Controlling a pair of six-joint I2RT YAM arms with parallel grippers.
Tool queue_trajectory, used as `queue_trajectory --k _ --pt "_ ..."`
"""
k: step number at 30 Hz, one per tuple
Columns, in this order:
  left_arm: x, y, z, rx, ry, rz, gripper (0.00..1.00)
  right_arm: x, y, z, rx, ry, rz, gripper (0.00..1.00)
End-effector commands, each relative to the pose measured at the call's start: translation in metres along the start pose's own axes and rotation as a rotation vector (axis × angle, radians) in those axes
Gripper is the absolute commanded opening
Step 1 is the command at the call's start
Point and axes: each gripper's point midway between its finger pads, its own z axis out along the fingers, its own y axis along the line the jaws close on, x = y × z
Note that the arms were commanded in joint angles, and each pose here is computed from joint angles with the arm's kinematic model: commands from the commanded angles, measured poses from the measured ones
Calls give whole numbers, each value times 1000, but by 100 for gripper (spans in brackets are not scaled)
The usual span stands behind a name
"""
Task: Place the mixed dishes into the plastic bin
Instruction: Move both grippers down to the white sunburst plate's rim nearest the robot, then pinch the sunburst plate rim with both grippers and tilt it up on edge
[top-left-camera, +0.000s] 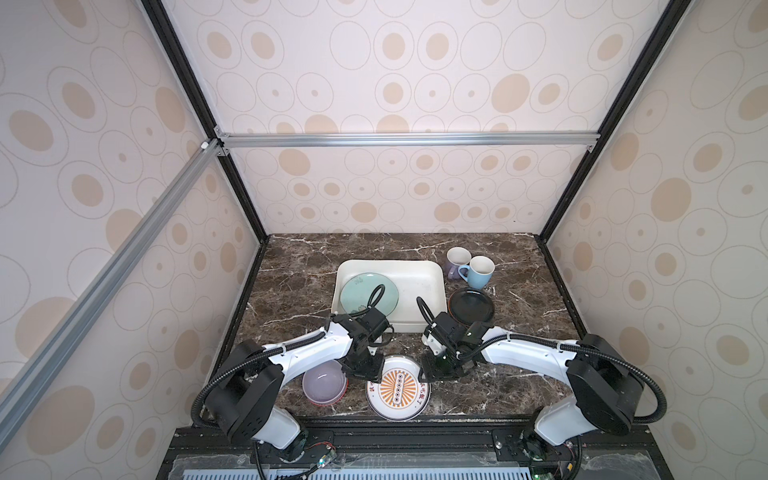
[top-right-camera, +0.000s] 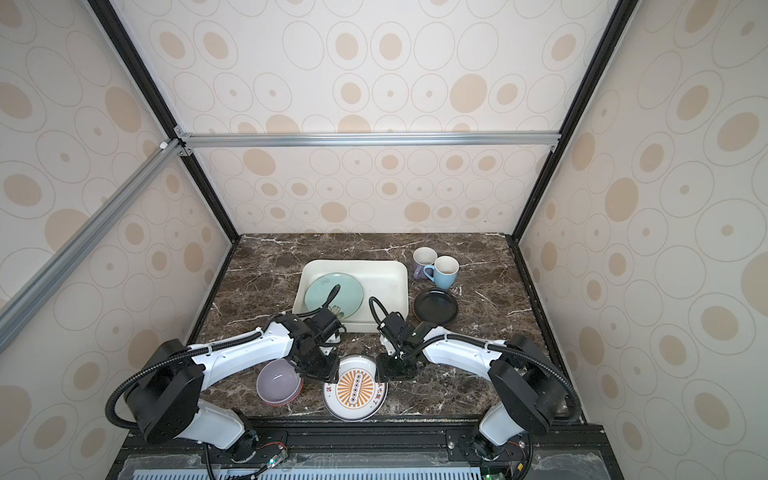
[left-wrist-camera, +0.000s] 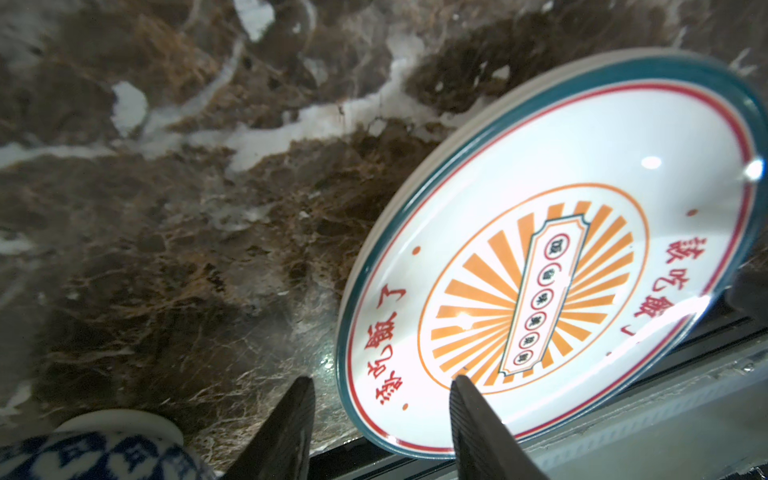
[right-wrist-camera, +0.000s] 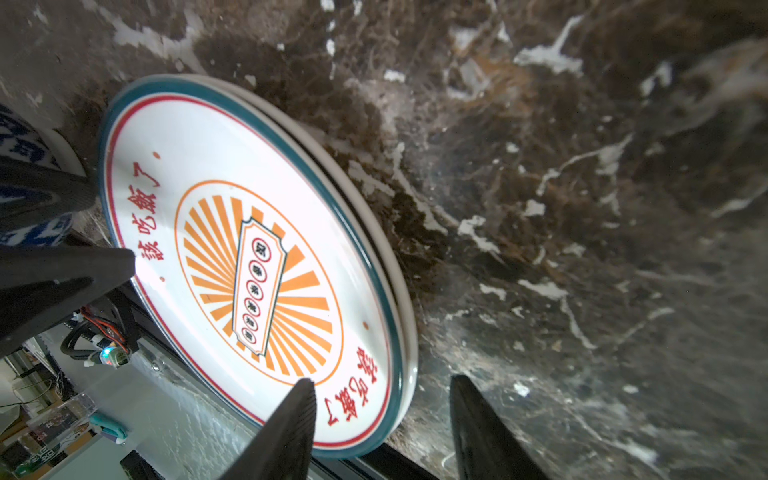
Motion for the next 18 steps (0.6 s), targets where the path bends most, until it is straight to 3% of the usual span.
queue_trajectory --k 1,10,18 --pt "6 -2 3 4 36 29 51 6 -3 7 10 32 23 54" --pt "6 -5 14 23 64 30 34 10 -10 16 19 70 51 49" --pt "-19 -16 19 29 47 48 8 3 -21 9 40 51 64 47"
